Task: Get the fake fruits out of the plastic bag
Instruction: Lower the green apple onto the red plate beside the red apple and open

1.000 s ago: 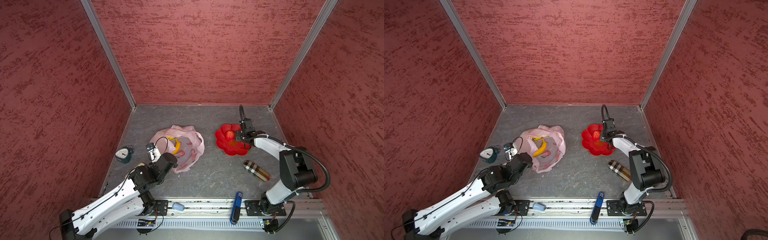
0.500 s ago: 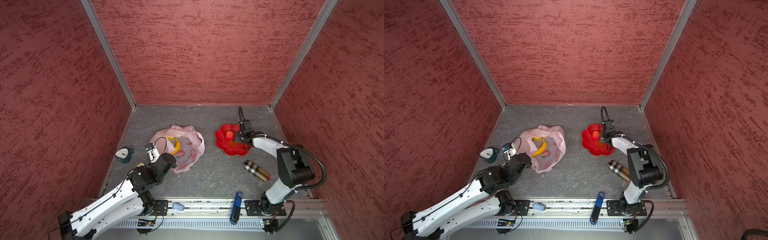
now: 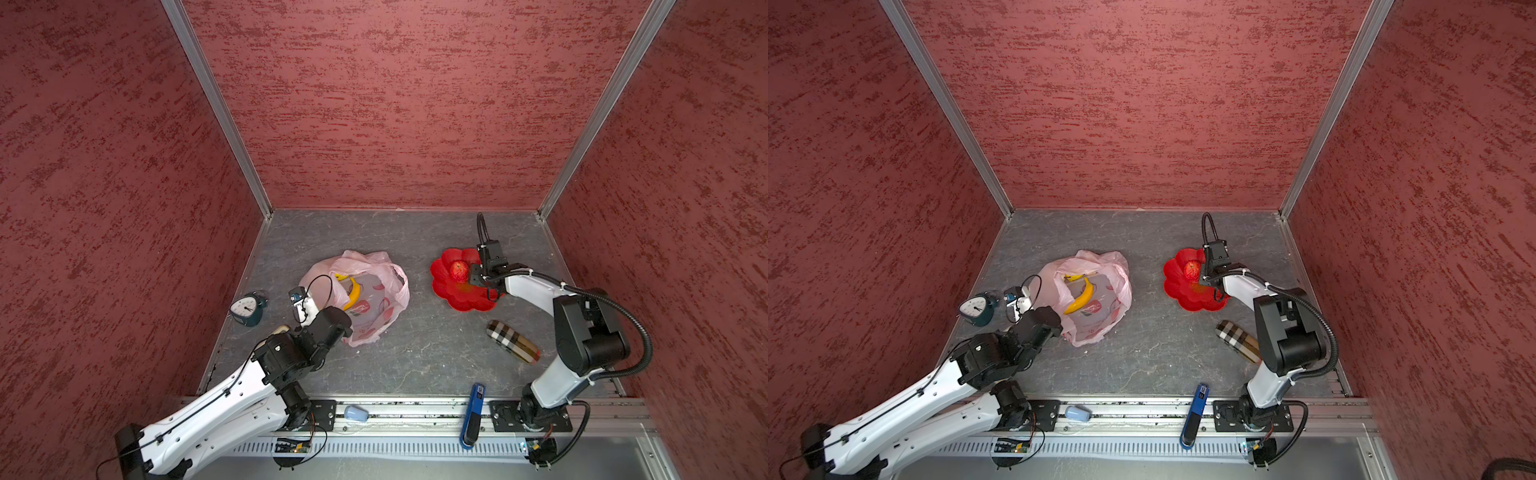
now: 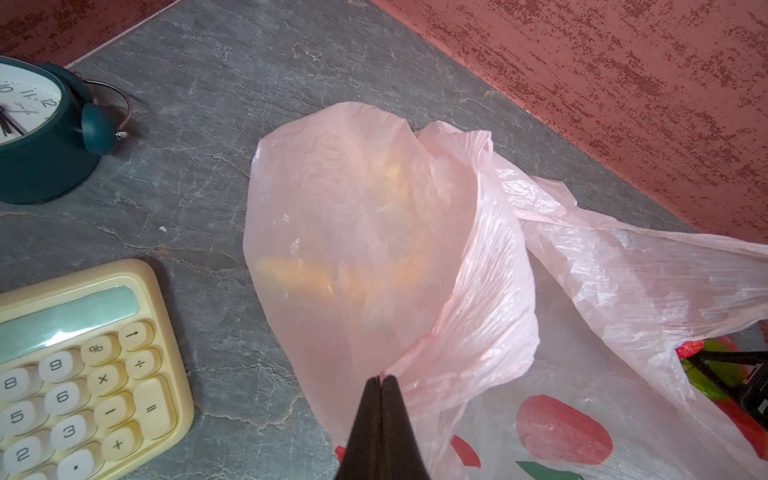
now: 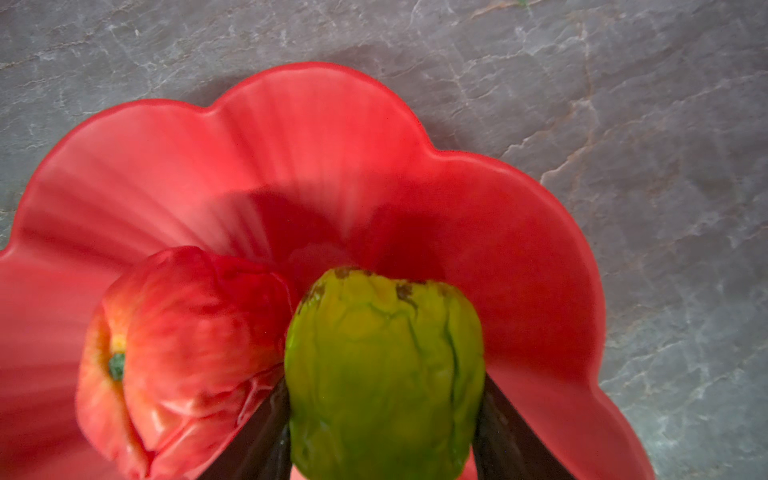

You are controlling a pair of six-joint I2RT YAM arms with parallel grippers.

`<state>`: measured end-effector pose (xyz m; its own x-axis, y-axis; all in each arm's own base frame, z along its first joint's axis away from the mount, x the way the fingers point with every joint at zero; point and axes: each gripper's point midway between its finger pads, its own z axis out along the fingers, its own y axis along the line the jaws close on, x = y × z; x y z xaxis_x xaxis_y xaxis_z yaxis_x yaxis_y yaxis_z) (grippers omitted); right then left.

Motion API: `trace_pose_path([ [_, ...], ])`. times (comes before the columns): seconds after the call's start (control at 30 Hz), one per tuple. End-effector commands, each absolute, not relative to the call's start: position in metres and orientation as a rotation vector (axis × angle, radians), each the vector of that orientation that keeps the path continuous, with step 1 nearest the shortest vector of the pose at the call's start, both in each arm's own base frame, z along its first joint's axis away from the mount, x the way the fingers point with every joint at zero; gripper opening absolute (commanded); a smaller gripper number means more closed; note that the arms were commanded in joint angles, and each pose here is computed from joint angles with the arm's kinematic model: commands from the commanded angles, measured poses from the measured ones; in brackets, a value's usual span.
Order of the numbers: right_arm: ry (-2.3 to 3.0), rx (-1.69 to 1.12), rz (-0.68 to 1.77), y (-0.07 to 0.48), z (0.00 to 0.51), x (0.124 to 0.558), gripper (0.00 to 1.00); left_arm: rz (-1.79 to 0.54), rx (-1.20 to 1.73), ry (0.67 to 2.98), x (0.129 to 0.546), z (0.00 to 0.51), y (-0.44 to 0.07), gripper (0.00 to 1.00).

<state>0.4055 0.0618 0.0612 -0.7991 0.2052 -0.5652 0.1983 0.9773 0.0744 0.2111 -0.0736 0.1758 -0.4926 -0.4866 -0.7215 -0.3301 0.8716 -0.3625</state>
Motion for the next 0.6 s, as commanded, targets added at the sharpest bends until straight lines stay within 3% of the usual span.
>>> trace_pose_path([
  [0.0, 2.513, 0.303, 0.040, 0.062, 0.061, 0.405, 0.60, -0.224, -0.603, 2.117, 0.210, 0.183, -0.070, 0.03],
  [0.3, 2.485, 0.304, 0.056, 0.062, 0.076, 0.403, 0.71, -0.227, -0.600, 2.116, 0.211, 0.184, -0.070, 0.03],
  [0.57, 2.466, 0.298, 0.075, 0.062, 0.094, 0.398, 0.73, -0.224, -0.591, 2.114, 0.210, 0.186, -0.070, 0.03],
])
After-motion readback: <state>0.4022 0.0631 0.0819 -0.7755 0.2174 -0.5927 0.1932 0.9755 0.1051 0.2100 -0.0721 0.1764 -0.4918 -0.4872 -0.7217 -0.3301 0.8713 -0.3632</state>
